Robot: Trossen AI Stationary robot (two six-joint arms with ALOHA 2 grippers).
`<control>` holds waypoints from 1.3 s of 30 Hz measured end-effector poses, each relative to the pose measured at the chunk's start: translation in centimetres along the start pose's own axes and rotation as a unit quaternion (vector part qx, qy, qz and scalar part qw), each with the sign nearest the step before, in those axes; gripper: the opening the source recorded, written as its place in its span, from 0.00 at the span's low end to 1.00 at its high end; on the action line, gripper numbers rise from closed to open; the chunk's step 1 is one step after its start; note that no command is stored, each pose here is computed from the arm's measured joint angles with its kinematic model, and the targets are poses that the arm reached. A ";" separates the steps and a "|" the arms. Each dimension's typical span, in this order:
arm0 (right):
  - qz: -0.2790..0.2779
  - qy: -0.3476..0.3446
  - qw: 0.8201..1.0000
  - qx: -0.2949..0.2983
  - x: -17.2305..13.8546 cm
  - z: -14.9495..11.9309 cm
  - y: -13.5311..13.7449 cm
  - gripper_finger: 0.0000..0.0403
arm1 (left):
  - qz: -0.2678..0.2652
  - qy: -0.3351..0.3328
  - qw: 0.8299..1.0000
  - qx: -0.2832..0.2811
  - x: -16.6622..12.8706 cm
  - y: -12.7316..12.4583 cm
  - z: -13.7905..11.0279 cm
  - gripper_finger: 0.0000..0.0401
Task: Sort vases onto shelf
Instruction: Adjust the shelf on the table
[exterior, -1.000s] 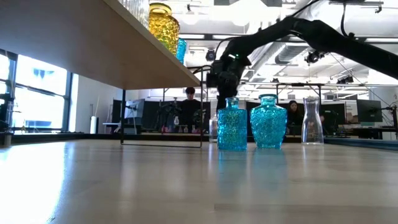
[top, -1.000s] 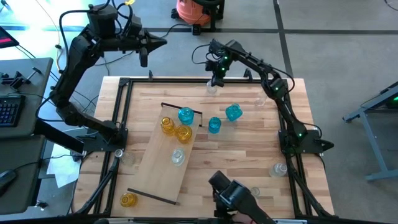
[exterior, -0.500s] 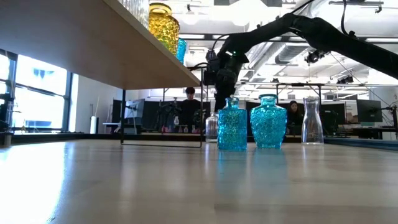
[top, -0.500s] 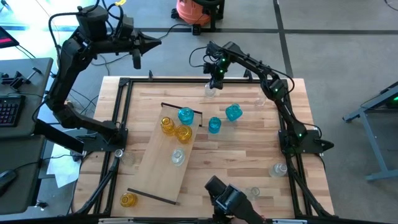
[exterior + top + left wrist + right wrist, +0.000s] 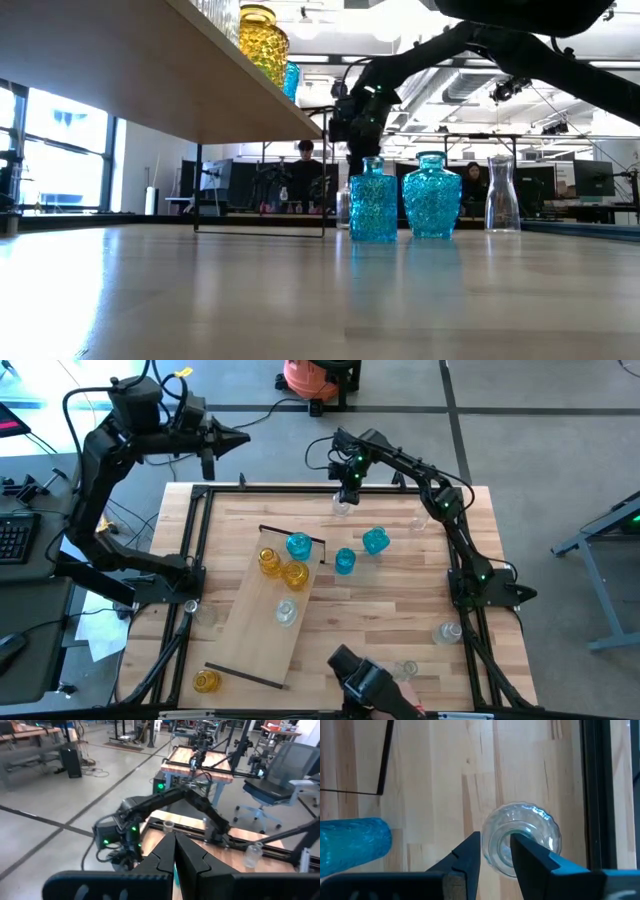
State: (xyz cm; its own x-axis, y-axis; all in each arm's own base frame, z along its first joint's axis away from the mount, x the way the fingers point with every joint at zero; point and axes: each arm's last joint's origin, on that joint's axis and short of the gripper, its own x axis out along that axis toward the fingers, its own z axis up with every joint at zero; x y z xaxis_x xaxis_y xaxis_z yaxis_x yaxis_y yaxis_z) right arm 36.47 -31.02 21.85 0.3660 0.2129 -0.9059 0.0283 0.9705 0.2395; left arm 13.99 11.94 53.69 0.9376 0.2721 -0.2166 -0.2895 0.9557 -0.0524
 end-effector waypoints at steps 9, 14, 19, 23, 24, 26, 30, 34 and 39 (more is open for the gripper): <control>-0.008 0.001 1.000 -0.005 0.2 0.1 0.0 0.11 | 0.013 0.098 0.994 -0.041 0.0 -0.6 -2.0 0.00; -0.009 0.003 1.000 -0.004 0.2 0.1 0.0 0.04 | 0.015 0.124 0.991 -0.041 0.0 -1.2 -2.4 0.00; -0.008 0.006 1.000 -0.004 0.3 0.1 0.0 0.02 | 0.033 0.235 0.970 -0.052 -0.7 -1.7 -4.4 0.00; -0.008 0.006 1.000 0.001 0.3 0.1 0.0 0.02 | 0.039 0.310 0.948 -0.067 -0.7 -2.0 -5.8 0.00; -0.008 0.006 1.000 0.001 0.3 0.1 0.0 0.01 | 0.034 0.307 0.949 -0.072 -0.5 -2.2 -5.9 0.00; -0.008 0.006 1.000 0.003 0.3 0.1 0.0 0.01 | 0.024 0.322 0.943 -0.078 -0.3 -2.6 -6.6 0.00; -0.009 0.007 1.000 0.006 0.3 0.1 0.0 0.01 | 0.003 0.377 0.921 -0.097 0.7 -3.0 -9.3 0.00; -0.008 0.006 1.000 0.009 0.3 0.1 0.0 0.01 | -0.008 0.432 0.896 -0.103 1.2 -3.5 -12.6 0.00; -0.008 0.006 1.000 0.019 0.3 0.1 0.0 0.01 | 0.003 0.457 0.883 -0.109 0.8 -4.0 -15.9 0.00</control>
State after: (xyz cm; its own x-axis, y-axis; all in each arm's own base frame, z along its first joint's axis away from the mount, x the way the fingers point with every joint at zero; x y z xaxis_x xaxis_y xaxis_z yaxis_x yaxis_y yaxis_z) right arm 36.69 -30.93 21.60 0.3536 0.1987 -0.9140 0.0692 0.9689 0.2374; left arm 12.85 6.58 38.20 0.4175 -0.0229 -0.9084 -0.4173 0.8832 -0.2141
